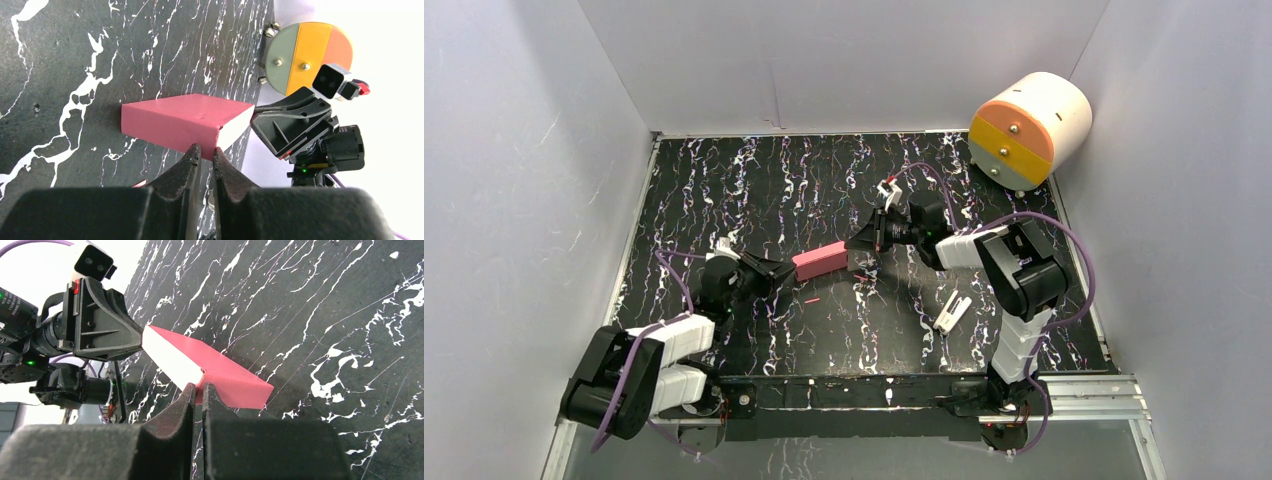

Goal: Fold the paper box

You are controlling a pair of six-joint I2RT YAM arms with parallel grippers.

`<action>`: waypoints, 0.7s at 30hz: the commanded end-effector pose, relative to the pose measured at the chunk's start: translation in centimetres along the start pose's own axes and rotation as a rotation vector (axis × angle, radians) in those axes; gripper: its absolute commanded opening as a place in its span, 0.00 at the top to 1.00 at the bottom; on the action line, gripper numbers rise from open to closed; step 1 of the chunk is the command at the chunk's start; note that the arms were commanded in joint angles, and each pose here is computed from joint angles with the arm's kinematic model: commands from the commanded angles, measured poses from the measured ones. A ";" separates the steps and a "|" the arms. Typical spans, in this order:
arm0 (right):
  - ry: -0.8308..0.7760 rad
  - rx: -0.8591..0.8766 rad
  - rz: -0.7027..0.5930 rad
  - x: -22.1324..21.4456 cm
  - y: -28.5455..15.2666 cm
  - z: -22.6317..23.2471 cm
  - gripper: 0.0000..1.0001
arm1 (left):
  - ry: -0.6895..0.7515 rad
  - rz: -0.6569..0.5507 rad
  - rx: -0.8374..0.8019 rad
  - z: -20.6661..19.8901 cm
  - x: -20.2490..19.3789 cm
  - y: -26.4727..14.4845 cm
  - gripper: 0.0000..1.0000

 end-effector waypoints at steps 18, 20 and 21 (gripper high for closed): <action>-0.084 -0.061 0.001 6.4 0.8 1.9 0.71 | 0.407 -0.101 0.171 -3.3 3.2 -1.1 0.49; -0.104 -0.056 -0.018 7.6 0.7 2.4 0.63 | 0.477 -0.103 0.155 -4.8 3.4 -1.2 0.45; -0.117 -0.054 -0.028 8.3 0.6 2.7 0.59 | 0.532 -0.099 0.153 -5.3 3.5 -1.3 0.43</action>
Point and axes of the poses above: each gripper's point midway between its finger pads, its own y axis out along the fingers, its own z axis along the line the jaws close on, x = y × z, the point moved 1 cm from there along -y, back along the fingers, and after that the axes turned 14 degrees about -y, right-handed, at the moved point
